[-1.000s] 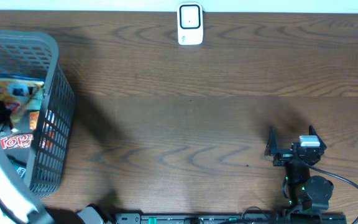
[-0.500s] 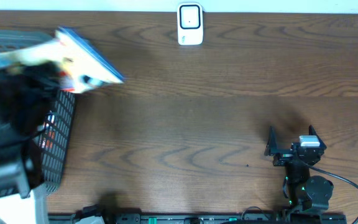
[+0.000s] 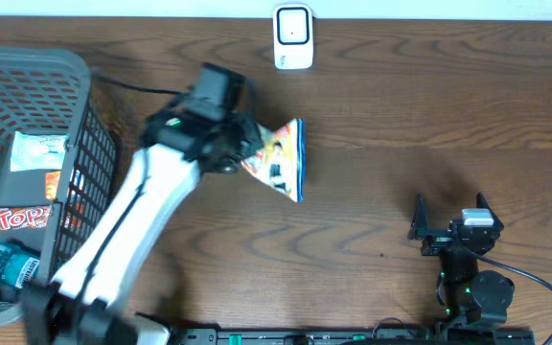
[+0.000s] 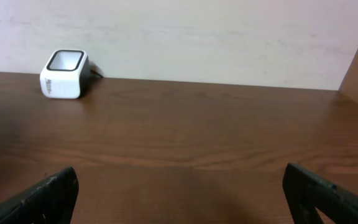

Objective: Scan the item barcode
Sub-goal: 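Lift the snack bag out and place it on the table centre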

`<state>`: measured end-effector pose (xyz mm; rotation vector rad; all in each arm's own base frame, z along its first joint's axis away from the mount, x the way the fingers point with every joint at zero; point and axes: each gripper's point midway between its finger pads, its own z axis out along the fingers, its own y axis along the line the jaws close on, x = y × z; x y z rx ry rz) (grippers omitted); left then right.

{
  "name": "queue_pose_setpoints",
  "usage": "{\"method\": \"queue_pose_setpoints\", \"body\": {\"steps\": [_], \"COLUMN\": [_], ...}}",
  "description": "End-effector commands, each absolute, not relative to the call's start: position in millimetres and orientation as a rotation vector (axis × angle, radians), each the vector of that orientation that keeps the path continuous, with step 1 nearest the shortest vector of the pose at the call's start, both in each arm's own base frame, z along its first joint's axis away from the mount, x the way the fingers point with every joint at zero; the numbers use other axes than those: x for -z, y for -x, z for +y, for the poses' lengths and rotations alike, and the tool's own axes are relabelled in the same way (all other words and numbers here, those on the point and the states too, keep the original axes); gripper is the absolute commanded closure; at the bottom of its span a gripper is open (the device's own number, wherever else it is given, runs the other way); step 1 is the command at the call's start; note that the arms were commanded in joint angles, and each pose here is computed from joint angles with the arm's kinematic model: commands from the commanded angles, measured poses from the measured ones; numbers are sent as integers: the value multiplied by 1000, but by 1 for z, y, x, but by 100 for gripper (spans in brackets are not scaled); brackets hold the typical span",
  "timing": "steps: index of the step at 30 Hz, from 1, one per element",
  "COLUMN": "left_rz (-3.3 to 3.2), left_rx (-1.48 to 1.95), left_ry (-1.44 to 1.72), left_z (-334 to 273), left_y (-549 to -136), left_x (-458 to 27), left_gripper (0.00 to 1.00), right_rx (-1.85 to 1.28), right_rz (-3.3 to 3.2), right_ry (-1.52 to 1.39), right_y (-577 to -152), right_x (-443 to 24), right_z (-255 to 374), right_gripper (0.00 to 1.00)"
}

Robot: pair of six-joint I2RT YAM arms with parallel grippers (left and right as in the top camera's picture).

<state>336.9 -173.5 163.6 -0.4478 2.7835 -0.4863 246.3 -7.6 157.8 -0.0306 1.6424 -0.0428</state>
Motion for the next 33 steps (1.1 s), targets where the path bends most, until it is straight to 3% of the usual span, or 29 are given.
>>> {"method": "queue_pose_setpoints", "body": {"steps": [1,11,13,14,15,16,21,25,29,33], "left_rz": [2899,3096,3099,3090,3075,3060,3028,2984,2997,3038], "left_rx": [341,169,165,173,187,203,221,258,252,219], "left_ry": [402,444,448,449,449,435,448,452,443,469], "left_z": [-181,-189,-189,-189,-189,-187,-174,-170,-169,-173], "left_y": [-336,-325,-326,-328,-333,-340,-350,-348,-331,-318], "left_x": [-118,-35,-31,-32,-35,-43,-93,-129,-144,-133], "left_gripper": [92,92,77,61,38,26,19,23,92,92], "right_rx": [36,36,36,36,36,36,36,36,36,36], "right_rz": [1642,1642,1642,1642,1642,1642,1642,1642,1642,1642], "right_ry": [17,17,17,17,17,17,17,17,17,17], "right_y": [-246,-246,-246,-246,-246,-246,-246,-246,-246,-246], "right_x": [-157,-157,-157,-157,-157,-157,-157,-157,-157,-157], "right_z": [-8,-8,-8,-8,-8,-8,-8,-8,-8,-8], "right_gripper": [1,1,1,1,1,1,1,1,1,1]}}
